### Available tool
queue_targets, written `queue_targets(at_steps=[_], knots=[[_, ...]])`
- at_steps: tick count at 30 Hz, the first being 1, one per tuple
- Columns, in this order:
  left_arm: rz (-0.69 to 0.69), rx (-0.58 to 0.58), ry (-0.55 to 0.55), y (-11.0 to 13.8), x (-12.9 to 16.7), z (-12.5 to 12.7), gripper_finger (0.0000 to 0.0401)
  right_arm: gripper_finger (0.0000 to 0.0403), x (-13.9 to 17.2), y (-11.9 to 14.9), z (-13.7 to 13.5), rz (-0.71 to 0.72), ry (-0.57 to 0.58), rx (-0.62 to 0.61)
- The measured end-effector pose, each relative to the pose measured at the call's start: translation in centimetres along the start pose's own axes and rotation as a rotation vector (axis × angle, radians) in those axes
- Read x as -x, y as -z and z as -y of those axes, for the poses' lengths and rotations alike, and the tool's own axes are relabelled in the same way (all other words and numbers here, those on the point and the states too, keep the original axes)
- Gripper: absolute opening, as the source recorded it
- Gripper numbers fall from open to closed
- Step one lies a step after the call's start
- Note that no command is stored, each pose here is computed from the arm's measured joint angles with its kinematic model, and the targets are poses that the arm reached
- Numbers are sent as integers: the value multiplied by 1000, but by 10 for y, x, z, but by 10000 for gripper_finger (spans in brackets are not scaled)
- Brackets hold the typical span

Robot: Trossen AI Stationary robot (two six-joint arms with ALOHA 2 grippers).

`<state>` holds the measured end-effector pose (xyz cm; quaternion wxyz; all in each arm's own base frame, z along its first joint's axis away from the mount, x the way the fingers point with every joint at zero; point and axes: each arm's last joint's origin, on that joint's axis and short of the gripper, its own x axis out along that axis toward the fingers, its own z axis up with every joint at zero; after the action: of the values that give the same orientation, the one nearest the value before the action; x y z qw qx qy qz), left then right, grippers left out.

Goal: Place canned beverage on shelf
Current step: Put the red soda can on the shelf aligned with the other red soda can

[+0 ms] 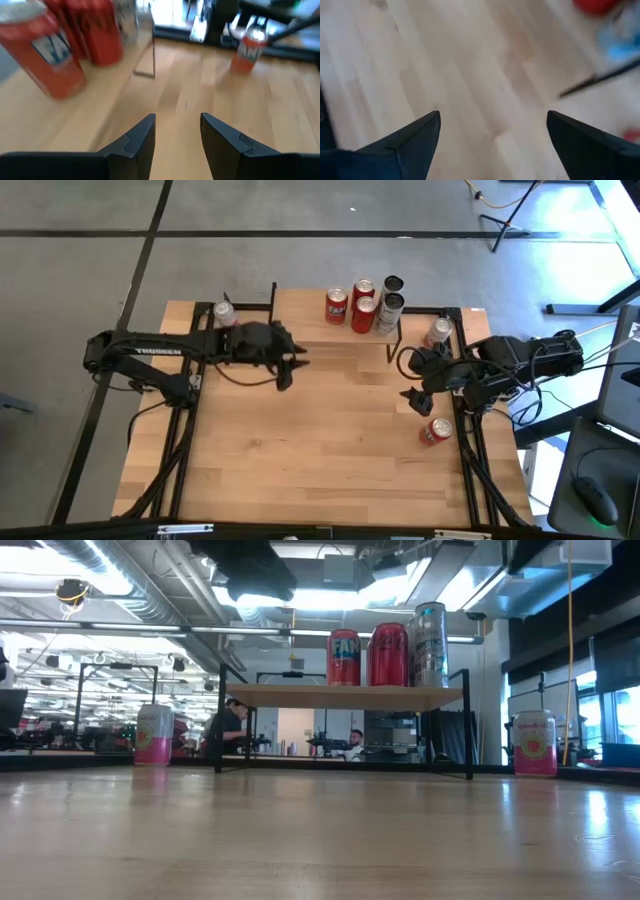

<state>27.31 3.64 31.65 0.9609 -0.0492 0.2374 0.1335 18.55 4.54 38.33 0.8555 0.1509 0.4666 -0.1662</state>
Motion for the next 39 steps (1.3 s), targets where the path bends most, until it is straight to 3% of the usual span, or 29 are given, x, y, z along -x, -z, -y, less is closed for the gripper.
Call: queue_targets(at_steps=[4, 8, 16, 25, 34, 39], knots=[[-73, 0, -19, 9, 3, 13, 142, 351, 1, 14, -2, -172, -53, -73], [-59, 7, -5, 10, 5, 23, 142, 351, -1, 34, -3, -332, -1, -114], [-45, 20, 25, 10, 7, 34, 142, 351, -17, 65, -12, -463, 77, -134], [-45, 51, 26, 10, 7, 34, 142, 351, -15, 98, -12, -540, 66, -225], [-46, 51, 26, 10, 7, 34, 142, 351, -15, 103, -31, -508, -52, -220], [-46, 51, 25, 10, 7, 34, 142, 351, -25, 106, -34, -516, 17, -293]])
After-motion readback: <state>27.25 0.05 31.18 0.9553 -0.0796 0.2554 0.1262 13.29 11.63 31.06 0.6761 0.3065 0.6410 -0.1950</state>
